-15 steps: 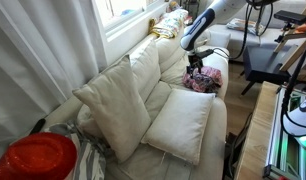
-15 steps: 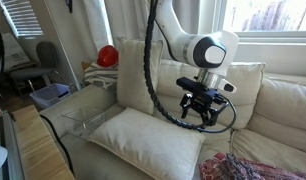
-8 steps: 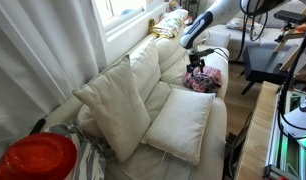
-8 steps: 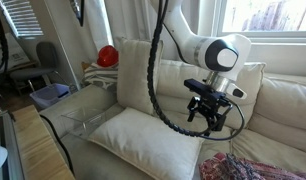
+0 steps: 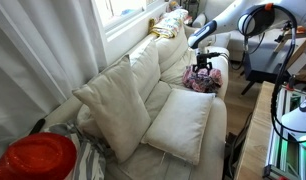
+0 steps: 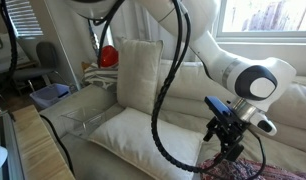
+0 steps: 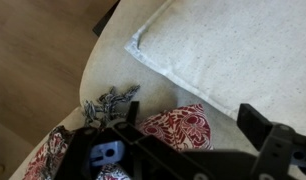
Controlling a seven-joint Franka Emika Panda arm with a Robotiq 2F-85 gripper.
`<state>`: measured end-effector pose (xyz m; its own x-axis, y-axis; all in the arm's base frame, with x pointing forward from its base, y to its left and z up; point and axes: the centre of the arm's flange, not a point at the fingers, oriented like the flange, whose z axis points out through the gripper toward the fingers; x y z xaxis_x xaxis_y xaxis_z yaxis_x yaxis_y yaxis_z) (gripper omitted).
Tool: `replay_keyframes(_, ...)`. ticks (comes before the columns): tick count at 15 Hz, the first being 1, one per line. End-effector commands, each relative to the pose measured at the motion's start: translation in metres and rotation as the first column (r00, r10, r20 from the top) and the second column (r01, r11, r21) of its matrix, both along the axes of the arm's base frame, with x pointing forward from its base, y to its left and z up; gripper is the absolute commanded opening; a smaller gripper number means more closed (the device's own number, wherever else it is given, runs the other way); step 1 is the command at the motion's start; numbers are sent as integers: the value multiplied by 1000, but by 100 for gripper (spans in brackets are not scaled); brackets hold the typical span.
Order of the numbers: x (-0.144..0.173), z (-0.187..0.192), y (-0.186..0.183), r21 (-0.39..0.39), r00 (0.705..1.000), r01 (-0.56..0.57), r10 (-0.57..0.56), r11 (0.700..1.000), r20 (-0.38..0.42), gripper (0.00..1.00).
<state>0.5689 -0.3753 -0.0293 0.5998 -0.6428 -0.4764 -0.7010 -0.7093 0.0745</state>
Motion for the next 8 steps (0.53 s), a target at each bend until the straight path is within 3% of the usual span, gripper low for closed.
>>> replay_keyframes(1, 38, -45, -55, 15, 981, 193, -193, 981, -6, 100)
replay_keyframes(5, 31, -66, -80, -19, 923, 384, -384, 923, 18, 100)
replay_keyframes(8, 33, -75, -84, -76, 900, 427, -416, 901, 128, 100)
